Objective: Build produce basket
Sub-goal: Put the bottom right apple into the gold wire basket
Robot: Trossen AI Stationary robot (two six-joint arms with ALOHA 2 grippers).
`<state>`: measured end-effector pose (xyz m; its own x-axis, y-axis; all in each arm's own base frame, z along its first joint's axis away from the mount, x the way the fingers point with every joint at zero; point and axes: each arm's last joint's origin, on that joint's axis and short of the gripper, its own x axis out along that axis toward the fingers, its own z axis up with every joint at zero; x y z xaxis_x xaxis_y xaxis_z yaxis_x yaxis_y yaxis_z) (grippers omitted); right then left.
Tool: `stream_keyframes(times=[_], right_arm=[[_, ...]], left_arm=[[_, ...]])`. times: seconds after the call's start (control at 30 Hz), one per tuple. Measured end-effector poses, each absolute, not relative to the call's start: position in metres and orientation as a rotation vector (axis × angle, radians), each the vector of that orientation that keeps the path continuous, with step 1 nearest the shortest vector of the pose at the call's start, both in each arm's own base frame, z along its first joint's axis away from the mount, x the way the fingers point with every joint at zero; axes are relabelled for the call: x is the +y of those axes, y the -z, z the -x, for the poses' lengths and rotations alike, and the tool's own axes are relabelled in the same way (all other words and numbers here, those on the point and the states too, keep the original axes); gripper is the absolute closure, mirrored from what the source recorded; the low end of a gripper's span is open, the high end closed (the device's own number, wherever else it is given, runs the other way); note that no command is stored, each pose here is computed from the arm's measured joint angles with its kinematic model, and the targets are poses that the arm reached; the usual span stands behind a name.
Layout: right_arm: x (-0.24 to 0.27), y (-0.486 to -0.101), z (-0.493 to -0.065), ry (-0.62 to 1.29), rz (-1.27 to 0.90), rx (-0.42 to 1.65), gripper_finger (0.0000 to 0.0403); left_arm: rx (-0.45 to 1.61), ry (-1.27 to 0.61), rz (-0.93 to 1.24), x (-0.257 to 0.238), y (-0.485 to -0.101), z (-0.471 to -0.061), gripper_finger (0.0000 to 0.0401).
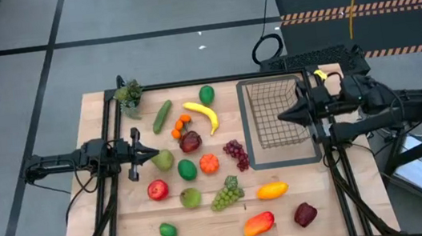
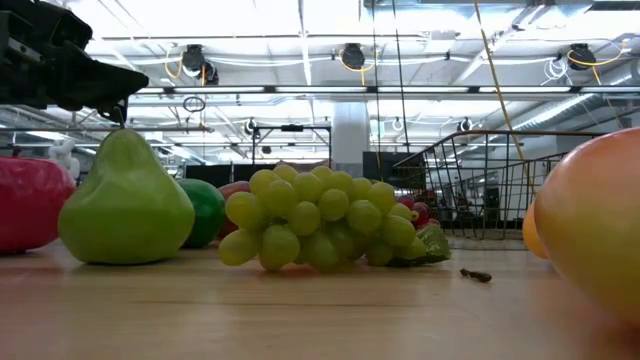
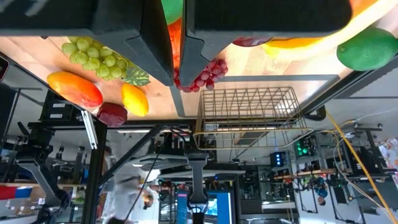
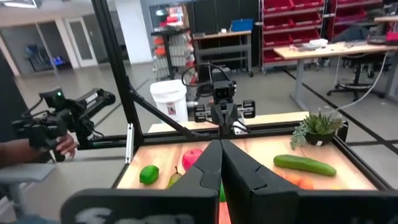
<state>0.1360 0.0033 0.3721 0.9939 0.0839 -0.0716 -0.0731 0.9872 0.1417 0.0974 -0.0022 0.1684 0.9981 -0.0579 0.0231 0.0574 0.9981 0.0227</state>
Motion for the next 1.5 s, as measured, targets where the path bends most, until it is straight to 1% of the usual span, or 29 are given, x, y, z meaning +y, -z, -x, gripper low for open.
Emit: stream_keyframes(times=[0.13, 0.33, 0.83, 1.0, 1.23, 1.37, 1.5], right_arm=[[0.003, -0.388, -0.141, -0.075, -0.141, 0.127, 0.0403], [0.003, -0.401, -0.148, -0.07, -0.143, 0.191, 0.0403], [0.004, -0.397, -0.165, -0.067, -0.151, 0.226, 0.0403], [0.004, -0.398, -0.165, -0.067, -0.151, 0.217, 0.0403], [0.004, -0.399, -0.165, -0.068, -0.148, 0.21, 0.0403], [0.004, -0.399, -0.165, -0.069, -0.143, 0.21, 0.0403], [0.004, -0.399, -0.165, -0.069, -0.133, 0.21, 0.0403]], left_arm=[[-0.024, 0.058, -0.022, -0.002, -0.168, -0.097, 0.037], [-0.023, 0.058, -0.022, -0.002, -0.168, -0.097, 0.037], [-0.056, 0.063, 0.065, -0.002, -0.172, -0.097, 0.037], [-0.087, 0.065, 0.08, -0.002, -0.201, -0.09, 0.0371], [-0.064, 0.064, 0.077, -0.002, -0.257, -0.08, 0.0371], [-0.012, 0.062, 0.079, -0.002, -0.29, -0.079, 0.0371], [0.065, 0.062, 0.03, -0.002, -0.321, -0.081, 0.0371]])
